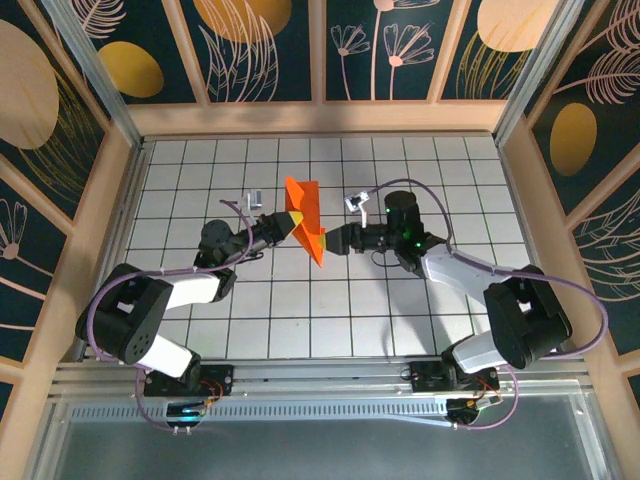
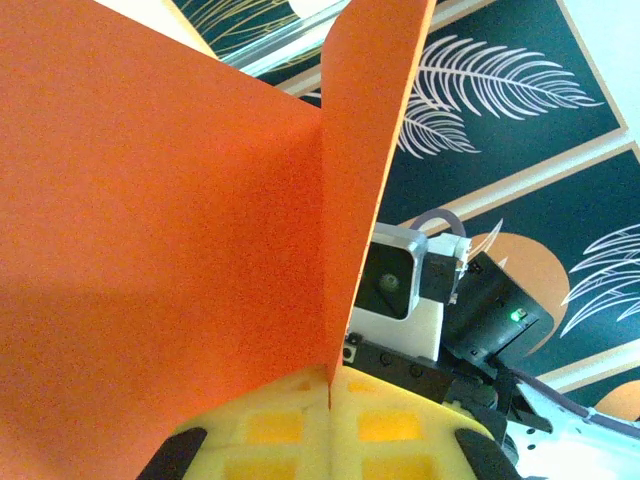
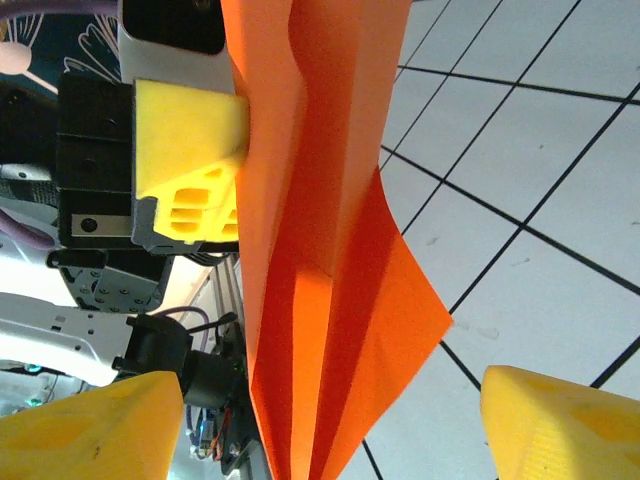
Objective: Fold a paper plane with a square sheet of paper (fold left side to right side)
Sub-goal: Turn over the paper at the center of the table.
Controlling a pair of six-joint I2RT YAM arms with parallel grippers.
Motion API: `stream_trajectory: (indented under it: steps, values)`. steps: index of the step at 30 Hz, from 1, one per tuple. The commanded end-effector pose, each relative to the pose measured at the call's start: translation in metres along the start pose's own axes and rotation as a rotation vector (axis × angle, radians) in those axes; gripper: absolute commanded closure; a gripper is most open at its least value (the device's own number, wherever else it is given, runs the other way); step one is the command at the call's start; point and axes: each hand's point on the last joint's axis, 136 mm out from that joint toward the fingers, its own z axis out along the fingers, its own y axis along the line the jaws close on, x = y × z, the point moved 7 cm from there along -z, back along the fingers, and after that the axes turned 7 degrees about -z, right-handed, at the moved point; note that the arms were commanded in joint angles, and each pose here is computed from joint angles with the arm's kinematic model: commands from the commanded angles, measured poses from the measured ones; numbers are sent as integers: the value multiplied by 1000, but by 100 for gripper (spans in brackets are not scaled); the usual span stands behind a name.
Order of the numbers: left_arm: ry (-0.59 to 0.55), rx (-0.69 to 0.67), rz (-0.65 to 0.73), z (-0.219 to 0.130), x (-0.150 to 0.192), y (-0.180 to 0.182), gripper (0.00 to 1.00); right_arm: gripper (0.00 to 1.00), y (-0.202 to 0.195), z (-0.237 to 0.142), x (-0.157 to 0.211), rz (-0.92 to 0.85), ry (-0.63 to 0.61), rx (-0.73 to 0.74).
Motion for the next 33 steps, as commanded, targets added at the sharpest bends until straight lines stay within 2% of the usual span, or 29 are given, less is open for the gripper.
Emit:
stream_trajectory:
  steps: [1, 4, 7, 10, 13, 16, 18, 21, 24, 29, 33]
  values:
    - [5, 30, 33, 9, -3, -7, 99, 23, 4, 5, -6, -29, -17, -40]
    - [14, 32, 28, 12, -1, -6, 99, 30, 6, 6, -14, -44, -31, -44]
    - [16, 31, 19, 13, -1, -4, 97, 44, 7, 7, -22, -58, -42, -40]
    - [17, 29, 15, 13, 0, -2, 93, 63, 7, 8, -26, -65, -43, -21]
    - [13, 24, 20, 12, 1, -2, 82, 81, 4, 7, -27, -67, -43, 19]
    - [-13, -12, 47, 9, -1, -1, 65, 96, 3, 4, -29, -72, -48, 74]
    - [-31, -63, 72, 7, -2, 0, 59, 100, 3, 0, -31, -81, -53, 120]
    - [-80, -180, 120, -2, -5, 2, 52, 100, 2, -2, -32, -102, -45, 229]
    - [-148, -309, 177, -16, -8, 2, 46, 100, -4, -4, -33, -133, 4, 457]
    - [-291, -570, 268, -50, -15, 3, 41, 100, -20, -1, -28, -251, 163, 1034]
    - [-407, -737, 306, -78, -19, 3, 38, 100, -34, 5, -16, -361, 292, 1383]
